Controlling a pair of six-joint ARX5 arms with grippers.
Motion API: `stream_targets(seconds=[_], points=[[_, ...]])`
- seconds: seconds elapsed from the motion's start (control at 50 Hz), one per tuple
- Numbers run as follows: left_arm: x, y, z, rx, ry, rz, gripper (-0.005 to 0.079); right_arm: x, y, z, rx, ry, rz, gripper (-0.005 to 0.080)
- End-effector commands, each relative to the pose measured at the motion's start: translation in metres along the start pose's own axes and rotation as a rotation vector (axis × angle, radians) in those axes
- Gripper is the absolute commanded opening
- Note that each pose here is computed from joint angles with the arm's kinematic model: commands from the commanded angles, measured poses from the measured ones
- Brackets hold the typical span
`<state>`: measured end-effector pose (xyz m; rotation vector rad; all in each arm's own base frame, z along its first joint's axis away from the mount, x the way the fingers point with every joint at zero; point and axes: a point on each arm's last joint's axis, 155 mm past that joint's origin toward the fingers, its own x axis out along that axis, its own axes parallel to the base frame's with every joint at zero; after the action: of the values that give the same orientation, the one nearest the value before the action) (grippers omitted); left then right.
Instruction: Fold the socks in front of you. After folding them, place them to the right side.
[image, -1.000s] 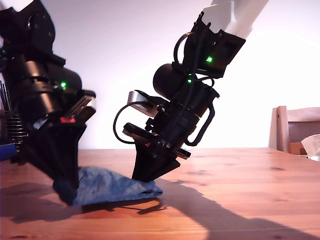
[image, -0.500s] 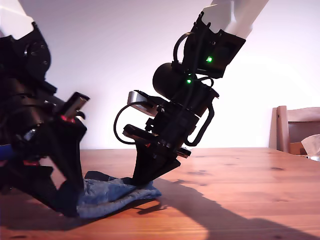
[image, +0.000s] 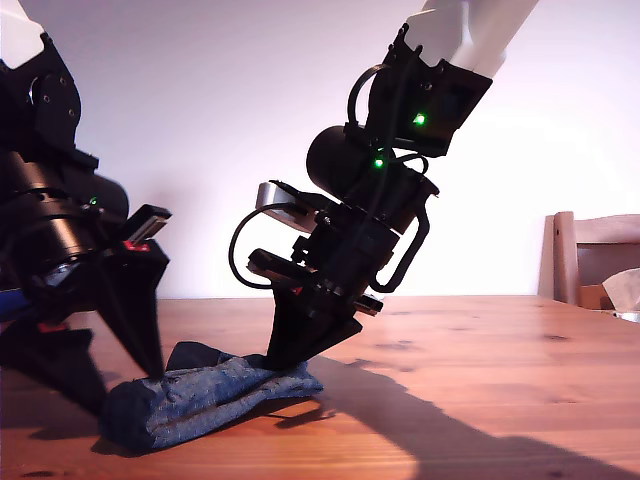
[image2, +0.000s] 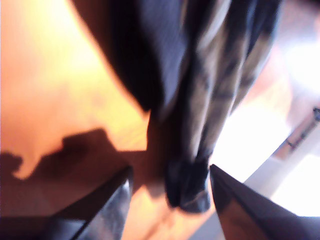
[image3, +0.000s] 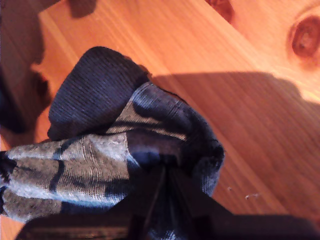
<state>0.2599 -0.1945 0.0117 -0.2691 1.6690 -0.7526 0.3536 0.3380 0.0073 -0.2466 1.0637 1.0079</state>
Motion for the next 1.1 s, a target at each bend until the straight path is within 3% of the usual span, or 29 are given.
stream_targets(seconds=[0.0, 0.1, 0.18, 0.24, 0.36, 0.62, 1.08], points=[[0.001, -0.007, 0.001, 0.026, -0.008, 0.004, 0.0421, 0.015, -0.003, -0.014, 0.005, 0.039, 0.008, -0.001], [0.005, -0.011, 0.006, 0.053, -0.022, 0.006, 0.0418, 0.015, -0.002, -0.015, 0.007, 0.044, 0.009, -0.001], [0.008, -0.016, 0.008, 0.077, -0.025, 0.008, 0.0368, 0.015, -0.002, -0.015, 0.008, 0.045, 0.009, -0.001], [0.011, -0.018, 0.009, 0.1, -0.026, 0.019, 0.0266, 0.015, 0.0, -0.015, 0.01, 0.045, 0.018, -0.001], [0.018, -0.023, 0.006, 0.164, -0.009, 0.036, -0.0025, 0.015, 0.008, -0.014, 0.037, 0.039, 0.063, -0.001], [0.033, -0.041, -0.01, 0.304, 0.059, 0.038, -0.0021, 0.009, 0.027, -0.014, 0.065, 0.058, 0.163, -0.001], [0.038, -0.043, -0.028, 0.367, 0.133, 0.055, -0.002, -0.011, 0.058, 0.003, 0.042, 0.081, 0.286, -0.001]])
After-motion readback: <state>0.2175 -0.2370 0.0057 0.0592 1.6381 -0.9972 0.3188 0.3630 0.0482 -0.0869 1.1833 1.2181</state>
